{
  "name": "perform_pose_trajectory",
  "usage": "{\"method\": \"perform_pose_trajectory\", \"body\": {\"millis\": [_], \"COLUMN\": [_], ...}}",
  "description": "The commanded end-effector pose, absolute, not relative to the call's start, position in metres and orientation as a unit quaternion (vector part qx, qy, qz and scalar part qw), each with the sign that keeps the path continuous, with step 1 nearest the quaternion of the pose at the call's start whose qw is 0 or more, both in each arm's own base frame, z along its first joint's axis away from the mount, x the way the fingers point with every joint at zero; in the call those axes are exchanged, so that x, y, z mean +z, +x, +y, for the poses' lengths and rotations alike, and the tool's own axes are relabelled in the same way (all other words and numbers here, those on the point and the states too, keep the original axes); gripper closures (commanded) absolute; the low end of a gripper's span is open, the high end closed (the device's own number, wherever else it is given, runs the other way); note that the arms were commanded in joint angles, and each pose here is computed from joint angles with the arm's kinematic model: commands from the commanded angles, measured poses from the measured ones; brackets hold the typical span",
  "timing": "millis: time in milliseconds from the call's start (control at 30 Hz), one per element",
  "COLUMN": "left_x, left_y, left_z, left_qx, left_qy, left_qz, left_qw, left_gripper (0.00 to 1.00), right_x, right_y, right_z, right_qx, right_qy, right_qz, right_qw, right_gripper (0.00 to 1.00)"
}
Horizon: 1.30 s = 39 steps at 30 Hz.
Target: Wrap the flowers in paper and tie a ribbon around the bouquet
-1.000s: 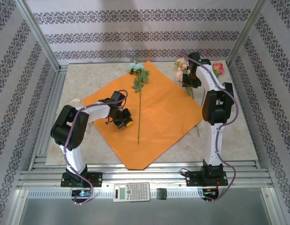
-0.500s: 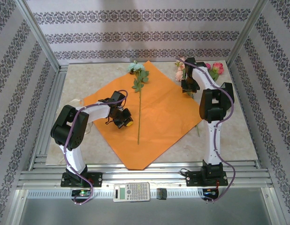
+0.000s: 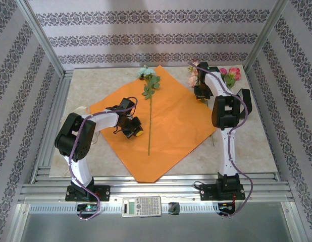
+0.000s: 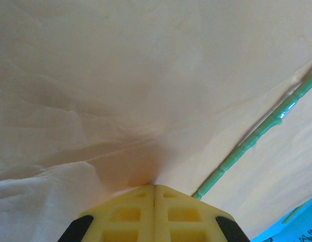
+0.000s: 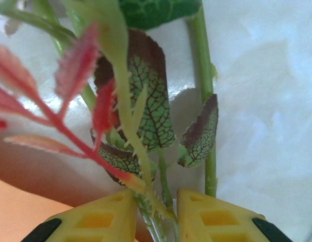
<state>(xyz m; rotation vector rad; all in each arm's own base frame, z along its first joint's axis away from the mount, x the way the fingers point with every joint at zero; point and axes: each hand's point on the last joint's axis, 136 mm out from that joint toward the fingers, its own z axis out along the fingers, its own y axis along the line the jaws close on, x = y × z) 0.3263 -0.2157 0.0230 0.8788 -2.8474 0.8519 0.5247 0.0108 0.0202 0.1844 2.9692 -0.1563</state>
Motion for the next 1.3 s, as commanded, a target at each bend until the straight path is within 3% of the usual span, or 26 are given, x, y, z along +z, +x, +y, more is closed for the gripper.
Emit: {"method": "perform_pose_trajectory", "body": {"millis": [0, 167, 367, 433, 967, 1133, 1267], "left_x": [0.022, 0.024, 0.022, 0.021, 0.013, 0.013, 0.014], "left_y": [0.322, 0.325, 0.325, 0.323, 0.319, 0.319, 0.322], "left_z": [-0.218, -0.22, -0.22, -0.221, -0.223, -0.224, -0.225], "left_qx": [0.269, 0.271, 0.27, 0.269, 0.265, 0.266, 0.268], "left_qy": [0.278, 0.277, 0.277, 0.278, 0.274, 0.273, 0.27], "left_qz": [-0.921, -0.921, -0.921, -0.921, -0.924, -0.924, -0.924], "left_qw": [0.036, 0.035, 0.038, 0.041, 0.044, 0.042, 0.038], "left_gripper": [1.0, 1.0, 1.0, 1.0, 1.0, 1.0, 1.0], "right_x": [0.012, 0.004, 0.017, 0.033, 0.264, 0.342, 0.365], "right_y": [0.516, 0.513, 0.521, 0.526, 0.533, 0.522, 0.515], "right_z": [-0.004, -0.004, -0.003, -0.006, -0.055, -0.037, 0.008], "right_qx": [-0.074, -0.074, -0.085, -0.095, -0.189, -0.16, -0.1], "right_qy": [0.068, 0.066, 0.048, 0.048, 0.137, 0.138, 0.104], "right_qz": [0.993, 0.994, 0.993, 0.99, 0.9, 0.862, 0.86], "right_qw": [0.057, 0.045, 0.069, 0.09, 0.368, 0.461, 0.489], "right_gripper": [0.72, 0.76, 0.99, 1.0, 1.0, 1.0, 1.0]}}
